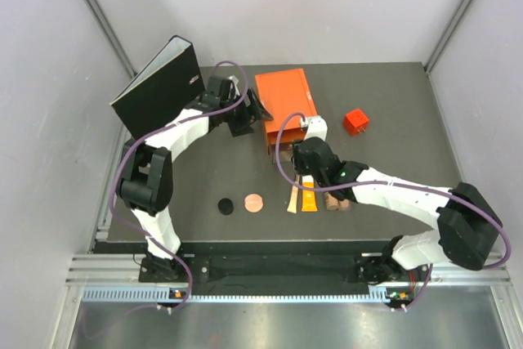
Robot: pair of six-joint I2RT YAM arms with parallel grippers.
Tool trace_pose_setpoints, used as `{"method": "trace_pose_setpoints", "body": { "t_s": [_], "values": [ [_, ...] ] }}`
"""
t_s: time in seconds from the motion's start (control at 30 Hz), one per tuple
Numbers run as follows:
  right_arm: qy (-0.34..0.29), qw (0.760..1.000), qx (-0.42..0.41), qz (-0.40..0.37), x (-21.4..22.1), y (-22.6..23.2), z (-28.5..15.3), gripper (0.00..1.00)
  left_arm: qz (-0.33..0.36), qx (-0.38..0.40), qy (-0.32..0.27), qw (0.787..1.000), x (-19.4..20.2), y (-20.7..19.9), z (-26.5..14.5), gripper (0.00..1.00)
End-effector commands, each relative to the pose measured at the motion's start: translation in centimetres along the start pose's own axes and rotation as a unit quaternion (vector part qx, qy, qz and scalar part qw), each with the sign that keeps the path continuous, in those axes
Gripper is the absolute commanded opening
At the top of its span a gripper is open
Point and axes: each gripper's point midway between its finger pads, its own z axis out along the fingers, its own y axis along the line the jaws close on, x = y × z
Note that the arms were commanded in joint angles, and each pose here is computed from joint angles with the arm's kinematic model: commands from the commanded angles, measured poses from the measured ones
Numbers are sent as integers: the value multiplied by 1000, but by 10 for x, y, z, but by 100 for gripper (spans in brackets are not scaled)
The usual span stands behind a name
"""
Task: Organize the makeup
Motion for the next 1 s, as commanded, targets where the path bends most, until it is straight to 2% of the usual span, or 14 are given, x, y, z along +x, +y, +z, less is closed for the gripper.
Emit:
{"method": "trace_pose_setpoints", "body": {
  "t_s": [0.0,0.73,0.9,0.97],
  "values": [
    [-17,999,-14,25,-8,4,-15,0,4,6,-16,1000,-13,-7,3,89],
    [27,999,-43,18,26,8,-33,0,3,4,-12,1000,-17,-8,10,90],
    [40,998,-45,9,34,7,-35,5,0,2,-7,1000,-16,-6,12,90],
    [50,998,-48,2,39,7,-34,11,1,1,-8,1000,-16,-6,11,90]
  ]
}}
